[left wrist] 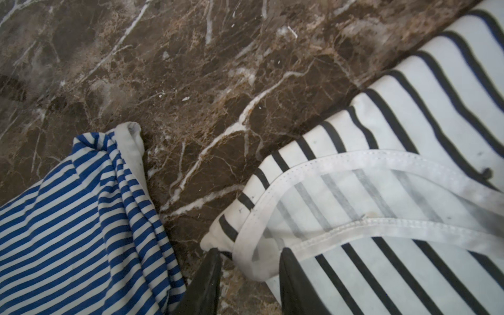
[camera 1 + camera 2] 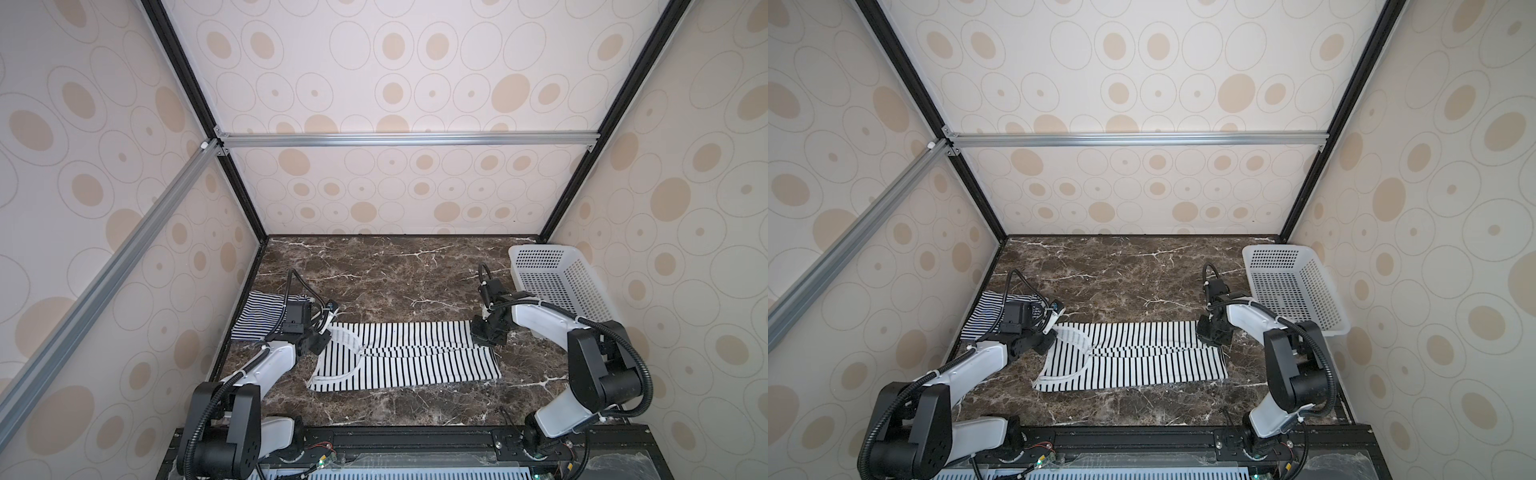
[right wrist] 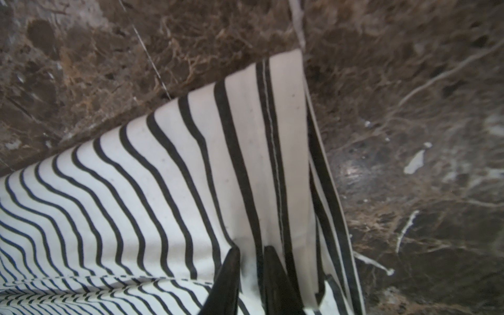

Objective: Fold and stack tank tops
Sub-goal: Smooth out the tank top at the center of the table.

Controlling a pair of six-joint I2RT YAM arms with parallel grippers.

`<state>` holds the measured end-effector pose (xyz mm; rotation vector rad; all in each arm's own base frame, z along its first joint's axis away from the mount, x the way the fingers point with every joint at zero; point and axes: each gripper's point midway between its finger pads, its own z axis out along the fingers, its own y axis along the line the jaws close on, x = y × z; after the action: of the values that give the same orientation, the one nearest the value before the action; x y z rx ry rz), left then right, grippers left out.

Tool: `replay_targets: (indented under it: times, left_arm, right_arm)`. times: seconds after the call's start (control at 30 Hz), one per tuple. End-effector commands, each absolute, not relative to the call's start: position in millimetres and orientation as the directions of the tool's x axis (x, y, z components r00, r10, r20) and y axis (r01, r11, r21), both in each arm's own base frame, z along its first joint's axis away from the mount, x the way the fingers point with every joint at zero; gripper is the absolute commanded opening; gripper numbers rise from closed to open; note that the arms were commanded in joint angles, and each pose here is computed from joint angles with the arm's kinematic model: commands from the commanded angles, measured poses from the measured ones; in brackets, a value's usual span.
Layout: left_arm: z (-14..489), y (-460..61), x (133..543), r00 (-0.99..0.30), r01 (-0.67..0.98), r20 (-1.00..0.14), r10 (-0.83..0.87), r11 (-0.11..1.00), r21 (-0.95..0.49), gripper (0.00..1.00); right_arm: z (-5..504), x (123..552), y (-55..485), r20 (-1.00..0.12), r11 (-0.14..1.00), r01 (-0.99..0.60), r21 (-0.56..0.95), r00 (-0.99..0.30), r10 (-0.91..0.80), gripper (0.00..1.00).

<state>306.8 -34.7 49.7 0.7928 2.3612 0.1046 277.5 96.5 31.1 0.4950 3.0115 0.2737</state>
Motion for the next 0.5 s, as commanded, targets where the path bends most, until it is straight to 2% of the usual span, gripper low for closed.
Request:
replay_targets:
  times: [0.0,0.13,0.47]
  left_arm:
    - [57.9,-29.9,310.6,-0.597,0.495,-0.565,0.569,0.816,0.299,0.31]
    - [57.6,-30.0,308.7,-0.598,0.494,-0.566,0.568,0.817,0.297,0.28]
    - [50.3,-29.7,311.4,-0.608,0.499,-0.553,0.569,0.816,0.292,0.33]
  right_arm:
    - [23.5,266.7,95.1,-0.015,0.936,0.311,0.168,-0.948,0.318,0.19]
    - [21.1,266.3,95.8,-0.01,0.935,0.312,0.17,-0.948,0.318,0.19]
    - [24.0,268.7,97.3,-0.015,0.935,0.309,0.176,-0.949,0.316,0.19]
